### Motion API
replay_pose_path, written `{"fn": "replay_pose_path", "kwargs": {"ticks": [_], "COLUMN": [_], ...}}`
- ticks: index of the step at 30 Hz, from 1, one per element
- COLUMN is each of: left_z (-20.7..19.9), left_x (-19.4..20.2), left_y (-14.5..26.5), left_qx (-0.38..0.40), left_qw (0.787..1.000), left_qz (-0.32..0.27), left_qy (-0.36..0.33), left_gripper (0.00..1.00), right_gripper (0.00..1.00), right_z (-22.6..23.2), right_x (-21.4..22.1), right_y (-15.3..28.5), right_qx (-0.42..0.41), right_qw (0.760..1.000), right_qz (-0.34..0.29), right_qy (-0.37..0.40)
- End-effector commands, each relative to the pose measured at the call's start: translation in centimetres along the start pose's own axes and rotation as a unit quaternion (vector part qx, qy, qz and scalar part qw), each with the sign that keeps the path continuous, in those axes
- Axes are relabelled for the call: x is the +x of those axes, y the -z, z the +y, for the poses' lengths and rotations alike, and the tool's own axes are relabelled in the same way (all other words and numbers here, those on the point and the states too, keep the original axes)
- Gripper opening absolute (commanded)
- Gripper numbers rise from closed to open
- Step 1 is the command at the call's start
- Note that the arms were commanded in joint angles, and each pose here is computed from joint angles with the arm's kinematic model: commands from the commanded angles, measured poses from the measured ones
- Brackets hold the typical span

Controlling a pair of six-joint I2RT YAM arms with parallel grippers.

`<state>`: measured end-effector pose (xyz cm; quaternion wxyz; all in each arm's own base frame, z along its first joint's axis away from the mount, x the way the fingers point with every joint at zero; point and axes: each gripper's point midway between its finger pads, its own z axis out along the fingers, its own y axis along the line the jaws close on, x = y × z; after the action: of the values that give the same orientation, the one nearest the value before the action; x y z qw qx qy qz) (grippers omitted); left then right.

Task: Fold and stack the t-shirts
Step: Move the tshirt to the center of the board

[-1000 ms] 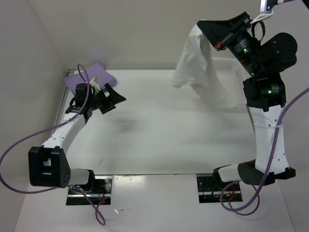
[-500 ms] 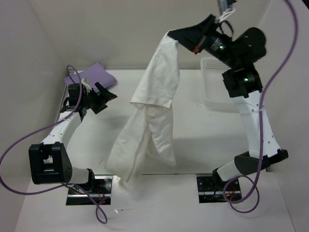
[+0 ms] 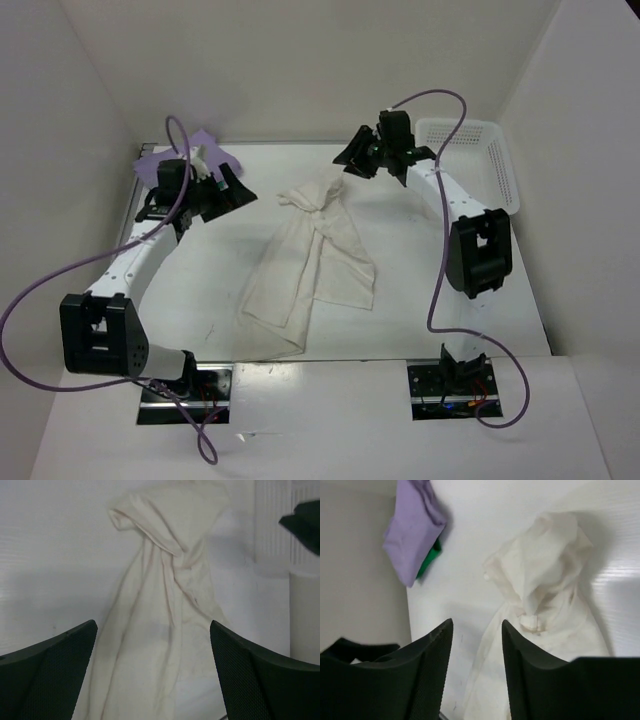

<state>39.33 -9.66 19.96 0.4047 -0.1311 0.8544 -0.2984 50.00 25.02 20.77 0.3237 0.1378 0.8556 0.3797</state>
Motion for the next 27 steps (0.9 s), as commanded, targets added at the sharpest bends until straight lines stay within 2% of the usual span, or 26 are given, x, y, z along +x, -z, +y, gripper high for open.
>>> {"fn": "replay_pose_path", "kwargs": {"ticks": [1, 3, 4, 7, 8, 10, 11, 13, 15, 16, 19, 20, 23, 27], "left_z": [-3.4, -3.8, -3.9, -4.5, -5.3, -5.9, -5.3, -5.5, -4.8, -4.4, -3.4, -3.2, -1.7, -1.0], "left_x": [3.2, 5.9, 7.0, 11.7, 13.5, 15.6, 16.5, 20.3, 21.0, 21.2, 20.5, 20.3, 20.9, 20.9], "left_y": [-0.4, -0.8, -0.9, -0.3, -0.2, 0.1, -0.4, -0.9, -1.5, -2.0, -2.6, -2.7, -4.0, -4.8], "left_qx": [0.030, 0.034, 0.033, 0.045, 0.057, 0.056, 0.029, 0.009, -0.027, -0.032, -0.071, -0.078, -0.112, -0.128], "left_qw": [0.993, 0.989, 0.987, 0.978, 0.971, 0.964, 0.961, 0.940, 0.938, 0.942, 0.950, 0.952, 0.944, 0.945], "left_qz": [0.054, 0.092, 0.105, 0.155, 0.174, 0.195, 0.199, 0.239, 0.234, 0.222, 0.197, 0.191, 0.204, 0.192], "left_qy": [-0.097, -0.111, -0.115, -0.135, -0.151, -0.173, -0.189, -0.243, -0.256, -0.249, -0.231, -0.227, -0.233, -0.233], "left_gripper": [1.00, 1.00, 1.00, 1.00, 0.96, 0.94, 1.00, 1.00, 1.00, 0.94, 0.45, 0.42, 0.42, 0.46], "right_gripper": [0.52, 0.50, 0.36, 0.12, 0.03, 0.01, 0.01, 0.01, 0.03, 0.03, 0.03, 0.03, 0.03, 0.04], "right_z": [5.0, 3.6, 2.5, -0.6, -2.8, -3.9, -5.4, -5.7, -6.8, -6.5, -7.6, -8.0, -8.0, -7.7], "right_x": [-5.1, -3.3, -2.2, 0.8, 2.5, 3.7, 5.1, 5.9, 7.0, 7.0, 8.0, 8.4, 8.8, 8.9], "right_y": [7.6, 8.1, 8.1, 8.4, 8.1, 8.9, 8.8, 9.6, 10.0, 10.4, 10.9, 10.9, 11.4, 12.1], "right_qx": [-0.014, -0.002, 0.014, 0.042, 0.064, 0.076, 0.088, 0.090, 0.098, 0.092, 0.102, 0.107, 0.104, 0.098], "right_qw": [0.990, 0.993, 0.994, 0.996, 0.996, 0.996, 0.995, 0.995, 0.995, 0.995, 0.994, 0.994, 0.994, 0.995], "right_qz": [-0.124, -0.104, -0.089, -0.060, -0.044, -0.038, -0.026, -0.024, -0.016, -0.022, -0.018, -0.013, -0.018, -0.024], "right_qy": [0.069, 0.063, 0.057, 0.051, 0.043, 0.035, 0.031, 0.025, 0.022, 0.024, 0.022, 0.020, 0.010, 0.007]}}
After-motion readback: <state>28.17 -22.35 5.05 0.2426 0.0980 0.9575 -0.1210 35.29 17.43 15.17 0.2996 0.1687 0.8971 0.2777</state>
